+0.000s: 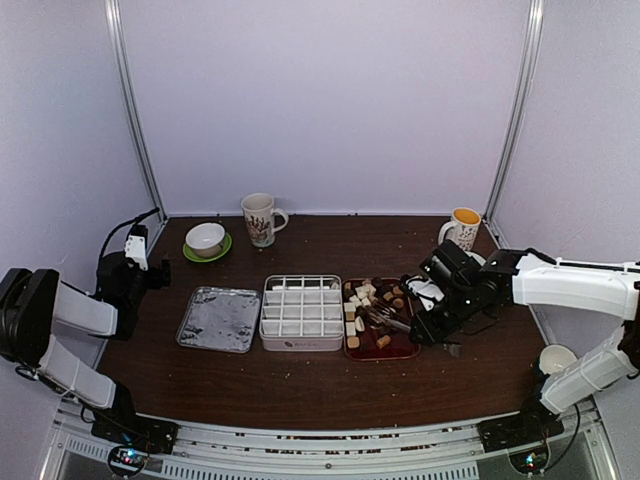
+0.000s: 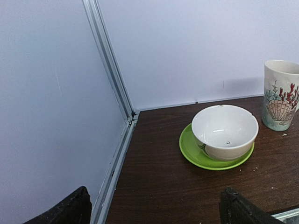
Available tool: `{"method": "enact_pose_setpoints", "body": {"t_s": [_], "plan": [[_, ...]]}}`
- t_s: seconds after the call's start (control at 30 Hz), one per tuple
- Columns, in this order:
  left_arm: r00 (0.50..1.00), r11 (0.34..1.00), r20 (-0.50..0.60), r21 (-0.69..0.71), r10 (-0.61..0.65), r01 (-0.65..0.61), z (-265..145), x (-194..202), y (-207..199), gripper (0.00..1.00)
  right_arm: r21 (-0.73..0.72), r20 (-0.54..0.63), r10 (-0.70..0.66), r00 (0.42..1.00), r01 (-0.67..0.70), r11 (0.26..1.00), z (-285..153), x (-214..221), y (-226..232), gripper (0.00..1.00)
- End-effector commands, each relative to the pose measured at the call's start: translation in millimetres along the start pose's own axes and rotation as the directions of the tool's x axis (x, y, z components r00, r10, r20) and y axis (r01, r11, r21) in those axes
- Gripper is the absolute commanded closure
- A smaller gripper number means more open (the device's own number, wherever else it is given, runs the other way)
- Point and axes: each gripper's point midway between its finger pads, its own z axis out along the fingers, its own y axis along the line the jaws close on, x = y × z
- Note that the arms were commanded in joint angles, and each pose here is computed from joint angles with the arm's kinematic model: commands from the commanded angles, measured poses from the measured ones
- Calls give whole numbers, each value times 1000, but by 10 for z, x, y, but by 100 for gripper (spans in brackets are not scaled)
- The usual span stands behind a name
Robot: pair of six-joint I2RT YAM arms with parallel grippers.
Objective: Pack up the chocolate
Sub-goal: Pick up the fake chocolate from the plate, then place the fake chocolate in the empty pocket of the box.
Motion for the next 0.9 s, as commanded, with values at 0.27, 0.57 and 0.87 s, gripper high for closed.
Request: {"method": "enact_pose_setpoints", "body": {"t_s": [0.27,0.57,0.87], "plan": [[999,1000,40,-5,-14,14,-2,-81,30,2,-7,142,-1,990,2,1000,-252,-254,25,77],[999,1000,40,-6,-14,14,-1,-81,33,2,-95,278,-27,960,56,994,-496,-678,260,77],[999,1000,39,-6,-14,14,-2,-80,32,2,-169,314,-28,949,85,982,-449,-1077,486,77]]}}
